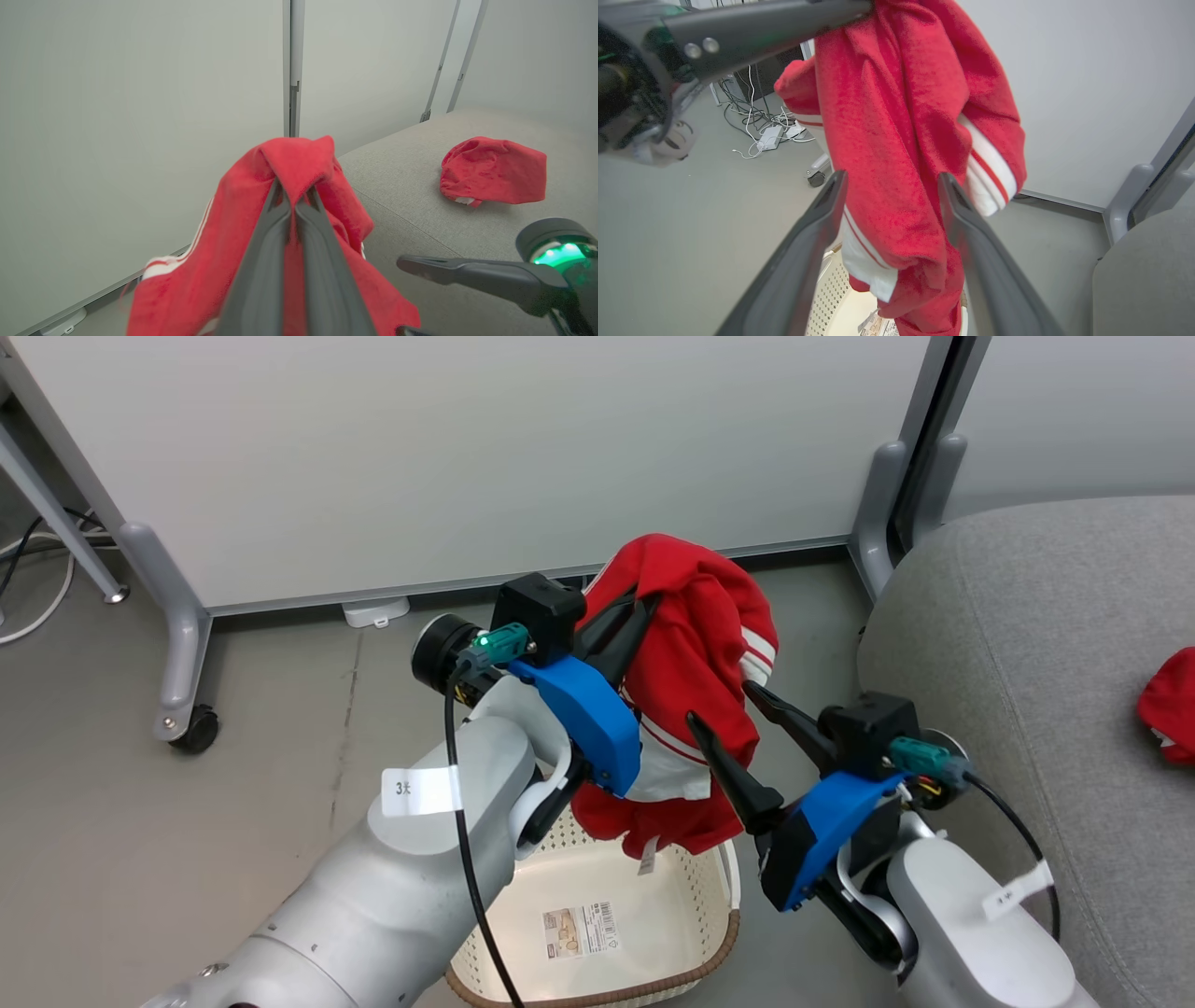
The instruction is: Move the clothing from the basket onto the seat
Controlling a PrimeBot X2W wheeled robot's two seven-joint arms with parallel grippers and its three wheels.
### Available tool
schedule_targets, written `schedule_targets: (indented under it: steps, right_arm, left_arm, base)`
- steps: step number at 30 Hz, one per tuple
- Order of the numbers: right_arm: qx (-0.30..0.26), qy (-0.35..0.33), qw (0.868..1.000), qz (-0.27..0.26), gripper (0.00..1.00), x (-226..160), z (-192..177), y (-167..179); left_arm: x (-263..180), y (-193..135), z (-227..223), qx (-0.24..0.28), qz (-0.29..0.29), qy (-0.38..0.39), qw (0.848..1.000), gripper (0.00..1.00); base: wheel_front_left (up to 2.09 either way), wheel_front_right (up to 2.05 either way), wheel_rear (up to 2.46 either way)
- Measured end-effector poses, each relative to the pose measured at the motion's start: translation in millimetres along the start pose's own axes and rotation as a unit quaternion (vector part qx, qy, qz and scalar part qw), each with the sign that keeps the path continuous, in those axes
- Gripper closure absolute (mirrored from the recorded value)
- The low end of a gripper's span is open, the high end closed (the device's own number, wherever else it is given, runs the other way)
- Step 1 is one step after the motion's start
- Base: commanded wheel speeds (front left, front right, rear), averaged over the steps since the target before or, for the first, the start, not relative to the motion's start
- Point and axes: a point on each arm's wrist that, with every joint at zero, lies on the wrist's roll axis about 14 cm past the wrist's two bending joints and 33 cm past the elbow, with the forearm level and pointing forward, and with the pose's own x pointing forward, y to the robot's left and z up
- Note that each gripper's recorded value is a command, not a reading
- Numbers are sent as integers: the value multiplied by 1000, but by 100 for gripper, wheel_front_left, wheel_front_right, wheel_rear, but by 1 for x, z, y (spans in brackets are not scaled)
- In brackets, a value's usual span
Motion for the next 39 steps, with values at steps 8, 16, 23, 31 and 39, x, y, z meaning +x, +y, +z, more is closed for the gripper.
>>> schedule_targets:
  steps: [8,16,23,31,39]
  right_arm:
    - [7,32,999,30,0,23,-6,12]
    - [13,42,998,45,0,40,-10,22]
    - [20,35,998,48,0,48,-7,28]
    - [22,44,998,50,100,46,-12,31]
    - [27,42,998,46,100,43,-13,29]
  left_arm:
    - [-3,-2,-4,-2,-5,5,1000,100]
    - [-5,-6,-5,-2,-10,7,1000,100]
    - [-6,-14,-4,-5,-19,8,1000,100]
    - [-8,-20,-3,-4,-23,9,1000,100]
    - [-7,-24,-3,-3,-27,11,1000,100]
  base:
    - [0,0,0]
    - [0,0,0]
    - [0,0,0]
    - [0,0,0]
    - [0,0,0]
